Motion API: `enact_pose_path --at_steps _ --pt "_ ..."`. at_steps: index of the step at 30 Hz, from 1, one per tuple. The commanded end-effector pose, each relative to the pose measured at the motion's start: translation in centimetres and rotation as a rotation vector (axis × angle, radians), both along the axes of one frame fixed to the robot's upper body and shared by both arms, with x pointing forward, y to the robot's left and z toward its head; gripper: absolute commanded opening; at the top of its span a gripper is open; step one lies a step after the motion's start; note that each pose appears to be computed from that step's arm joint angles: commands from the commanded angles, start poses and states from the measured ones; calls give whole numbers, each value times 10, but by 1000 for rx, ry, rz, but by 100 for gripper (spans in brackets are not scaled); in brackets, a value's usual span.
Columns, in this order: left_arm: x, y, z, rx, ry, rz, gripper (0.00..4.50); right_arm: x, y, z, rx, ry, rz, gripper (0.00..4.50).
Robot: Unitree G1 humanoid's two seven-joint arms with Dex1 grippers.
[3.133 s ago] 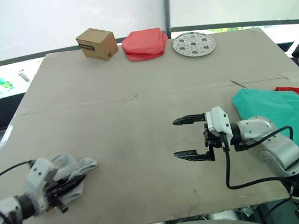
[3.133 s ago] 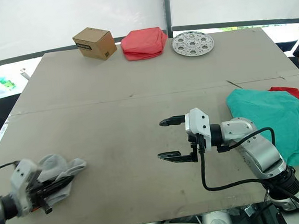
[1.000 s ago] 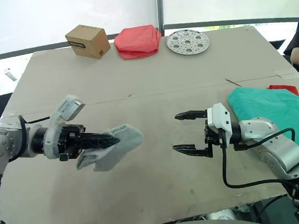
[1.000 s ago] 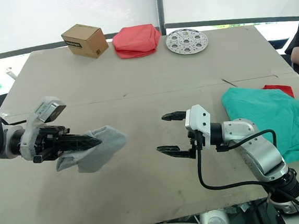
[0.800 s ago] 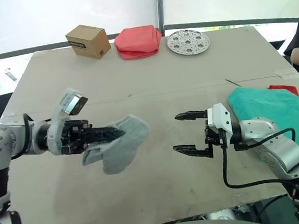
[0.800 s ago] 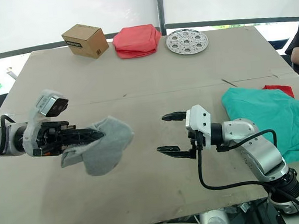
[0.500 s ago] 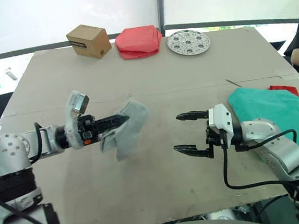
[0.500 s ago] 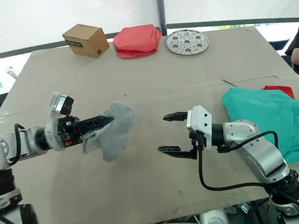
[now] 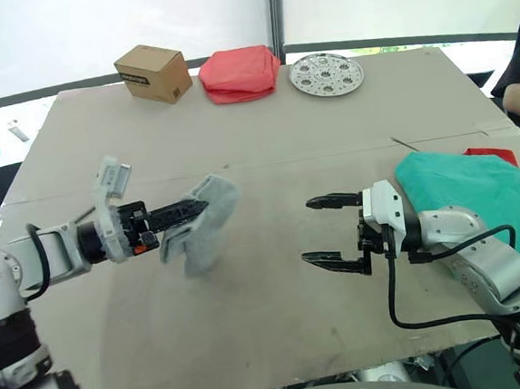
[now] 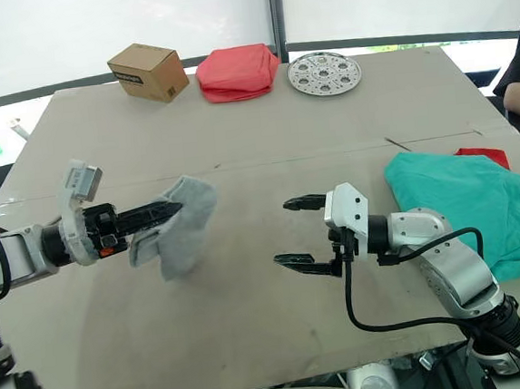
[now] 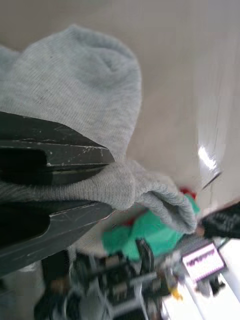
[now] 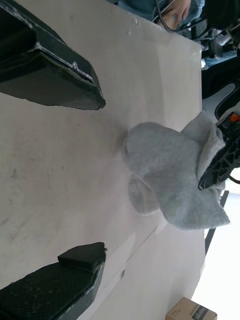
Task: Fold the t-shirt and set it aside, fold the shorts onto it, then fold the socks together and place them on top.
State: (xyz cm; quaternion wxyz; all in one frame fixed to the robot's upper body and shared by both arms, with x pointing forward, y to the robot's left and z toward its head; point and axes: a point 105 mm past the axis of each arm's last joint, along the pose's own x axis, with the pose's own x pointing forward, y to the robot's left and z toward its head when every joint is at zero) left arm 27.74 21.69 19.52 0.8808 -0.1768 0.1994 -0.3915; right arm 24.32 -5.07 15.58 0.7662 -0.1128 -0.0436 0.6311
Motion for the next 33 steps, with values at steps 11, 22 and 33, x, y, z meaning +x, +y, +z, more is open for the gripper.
enact_pose_path --at_steps 11,22,33 --pt "-1 -46 -58 478 -453 -185 51 -3 1 8 18 -47 10 450" --pt "-27 -8 -42 340 -298 -167 346 1 6 4 -1 -64 -8 450" --pt "-58 -21 -85 547 -410 -276 346 41 50 -41 -158 -72 -1 450"
